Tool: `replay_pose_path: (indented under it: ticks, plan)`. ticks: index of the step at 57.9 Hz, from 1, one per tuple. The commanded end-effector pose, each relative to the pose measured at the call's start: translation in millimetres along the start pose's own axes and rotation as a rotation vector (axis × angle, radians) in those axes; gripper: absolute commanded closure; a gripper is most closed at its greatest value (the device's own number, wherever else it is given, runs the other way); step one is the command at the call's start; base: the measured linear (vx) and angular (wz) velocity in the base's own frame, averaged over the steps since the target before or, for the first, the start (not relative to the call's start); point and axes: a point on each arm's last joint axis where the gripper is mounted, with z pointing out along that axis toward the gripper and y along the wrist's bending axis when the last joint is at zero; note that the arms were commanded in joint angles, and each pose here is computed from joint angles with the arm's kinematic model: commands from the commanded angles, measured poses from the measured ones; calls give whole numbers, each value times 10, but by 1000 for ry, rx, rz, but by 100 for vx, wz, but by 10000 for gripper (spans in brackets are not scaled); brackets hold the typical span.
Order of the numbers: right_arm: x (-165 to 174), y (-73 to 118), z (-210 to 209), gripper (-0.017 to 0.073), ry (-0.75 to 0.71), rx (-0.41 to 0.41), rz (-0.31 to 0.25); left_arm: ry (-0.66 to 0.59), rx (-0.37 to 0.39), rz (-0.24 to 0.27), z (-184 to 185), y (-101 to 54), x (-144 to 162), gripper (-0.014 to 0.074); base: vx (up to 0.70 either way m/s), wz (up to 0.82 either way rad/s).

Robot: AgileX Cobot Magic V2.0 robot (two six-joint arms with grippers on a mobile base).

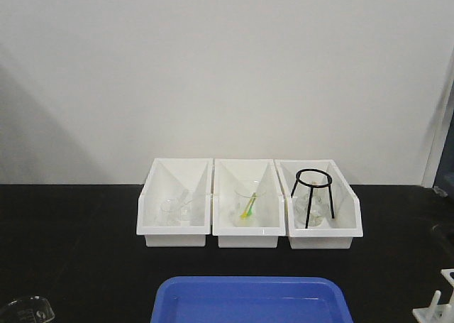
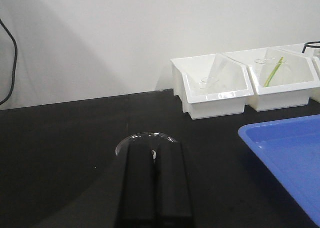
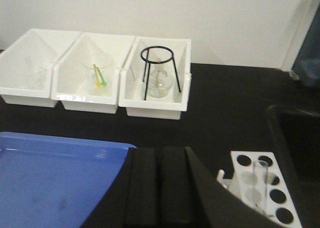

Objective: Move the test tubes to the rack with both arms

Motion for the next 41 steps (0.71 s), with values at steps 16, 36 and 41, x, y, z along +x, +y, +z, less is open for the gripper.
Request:
replay_pose_path:
  ticks: [16, 36, 41]
  plan:
    - [101, -113, -82, 566, -156, 231, -82, -65, 18, -11, -4, -14, 13, 608, 0, 0]
    - [1269, 79, -136, 566, -331, 88, -39, -65, 18, -11, -4, -14, 13, 608, 0, 0]
    - [1547, 61, -114, 566, -312, 112, -17, -65, 18, -11, -4, -14, 13, 608, 0, 0]
